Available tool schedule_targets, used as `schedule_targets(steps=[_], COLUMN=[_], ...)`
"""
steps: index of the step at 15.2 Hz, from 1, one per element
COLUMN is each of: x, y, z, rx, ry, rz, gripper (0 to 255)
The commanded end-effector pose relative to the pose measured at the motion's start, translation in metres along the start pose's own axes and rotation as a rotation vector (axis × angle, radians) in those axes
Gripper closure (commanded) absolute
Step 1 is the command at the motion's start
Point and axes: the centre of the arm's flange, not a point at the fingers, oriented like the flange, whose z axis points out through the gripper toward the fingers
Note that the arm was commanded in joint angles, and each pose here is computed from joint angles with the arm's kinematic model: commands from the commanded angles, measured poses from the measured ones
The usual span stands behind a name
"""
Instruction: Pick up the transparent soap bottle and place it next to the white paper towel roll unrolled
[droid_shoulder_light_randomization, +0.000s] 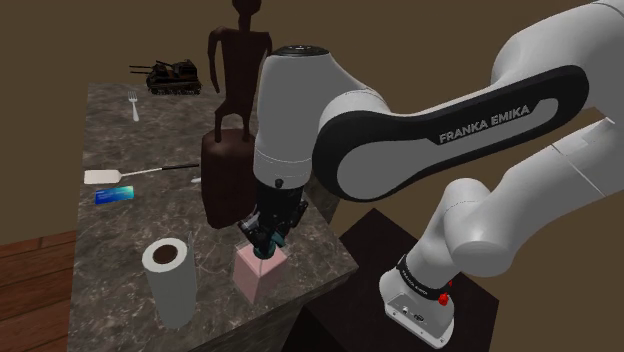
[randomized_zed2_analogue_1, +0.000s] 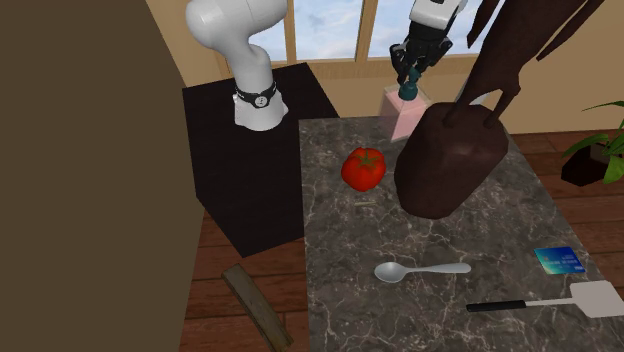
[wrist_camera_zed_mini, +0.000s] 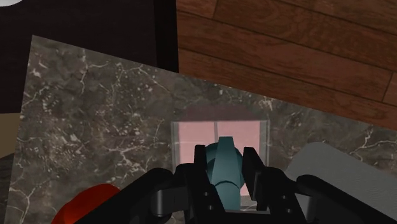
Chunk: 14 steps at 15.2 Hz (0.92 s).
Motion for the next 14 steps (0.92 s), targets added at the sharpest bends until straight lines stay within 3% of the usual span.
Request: schedule_targets(steps=[1, 2, 7, 11, 14], x=[0.000, 0.000, 0.000, 0.000, 0.000], y=[0.000, 0.000, 0.000, 0.000, 0.000], z=[0.000, 0.000, 0.000, -0.050, -0.050], rx=[0.000, 0.000, 0.000, 0.000, 0.000], ry=[0.000, 0.000, 0.000, 0.000, 0.000], rz=[0.000, 0.000, 0.000, 0.000, 0.000], gripper=[255, 0, 0, 0, 0])
